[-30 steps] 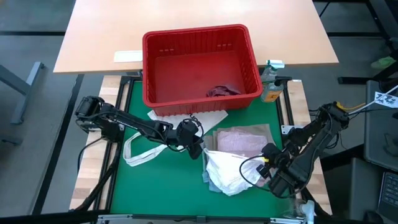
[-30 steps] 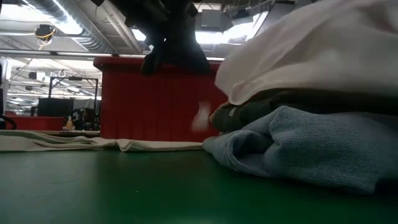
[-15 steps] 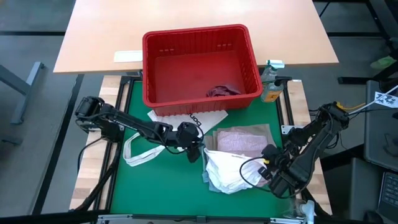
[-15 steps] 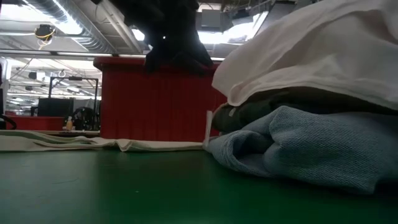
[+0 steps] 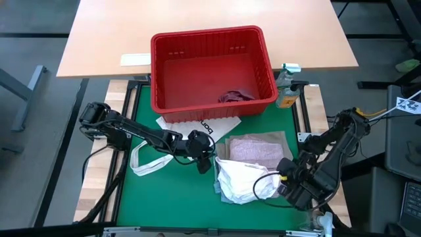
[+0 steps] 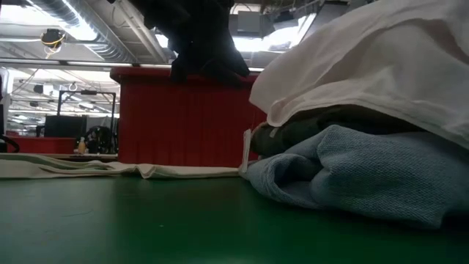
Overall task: Fold laundry
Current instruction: Fold the white underwear
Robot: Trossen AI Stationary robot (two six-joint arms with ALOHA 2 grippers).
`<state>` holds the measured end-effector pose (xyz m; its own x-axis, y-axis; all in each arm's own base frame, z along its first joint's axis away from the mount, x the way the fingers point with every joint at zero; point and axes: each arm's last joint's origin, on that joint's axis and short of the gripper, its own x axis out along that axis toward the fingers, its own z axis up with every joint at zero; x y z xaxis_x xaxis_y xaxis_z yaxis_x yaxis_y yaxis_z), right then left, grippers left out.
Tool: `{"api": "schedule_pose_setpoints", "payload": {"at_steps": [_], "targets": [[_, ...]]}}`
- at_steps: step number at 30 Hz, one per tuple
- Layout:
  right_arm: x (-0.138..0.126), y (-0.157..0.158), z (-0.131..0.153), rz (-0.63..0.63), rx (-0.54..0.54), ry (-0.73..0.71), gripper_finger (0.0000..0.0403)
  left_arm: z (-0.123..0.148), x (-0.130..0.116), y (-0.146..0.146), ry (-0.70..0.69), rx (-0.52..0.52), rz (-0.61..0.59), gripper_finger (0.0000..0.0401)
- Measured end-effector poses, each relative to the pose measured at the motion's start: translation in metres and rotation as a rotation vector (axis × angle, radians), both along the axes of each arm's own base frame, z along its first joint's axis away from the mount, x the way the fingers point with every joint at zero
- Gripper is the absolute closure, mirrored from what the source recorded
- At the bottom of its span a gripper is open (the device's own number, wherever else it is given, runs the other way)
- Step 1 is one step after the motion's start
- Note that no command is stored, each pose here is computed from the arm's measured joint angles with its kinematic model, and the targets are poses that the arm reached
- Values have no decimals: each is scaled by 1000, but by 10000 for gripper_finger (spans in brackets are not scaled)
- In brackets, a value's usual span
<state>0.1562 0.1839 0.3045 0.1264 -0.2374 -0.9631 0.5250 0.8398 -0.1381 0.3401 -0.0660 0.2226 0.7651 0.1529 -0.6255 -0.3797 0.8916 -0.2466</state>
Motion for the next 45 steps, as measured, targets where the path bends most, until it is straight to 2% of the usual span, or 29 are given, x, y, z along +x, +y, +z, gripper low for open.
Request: {"api": "schedule_pose_setpoints", "payload": {"at_steps": [8,15,23,28,34,41,45], "targets": [[3,3,20,164,39,-16,226,0,0,0,0,0,0,287],[1,9,24,320,48,-17,226,0,0,0,0,0,0,294],[2,10,21,405,13,10,226,0,0,0,-1,-1,0,297],[4,11,8,490,-76,41,226,0,0,0,-1,-2,1,297],[2,8,-7,494,-111,85,226,0,0,0,-1,-3,1,297],[3,7,-12,485,-155,70,226,0,0,0,-2,-3,1,297],[2,6,-14,445,-152,63,250,0,0,0,-1,-2,1,297]]}}
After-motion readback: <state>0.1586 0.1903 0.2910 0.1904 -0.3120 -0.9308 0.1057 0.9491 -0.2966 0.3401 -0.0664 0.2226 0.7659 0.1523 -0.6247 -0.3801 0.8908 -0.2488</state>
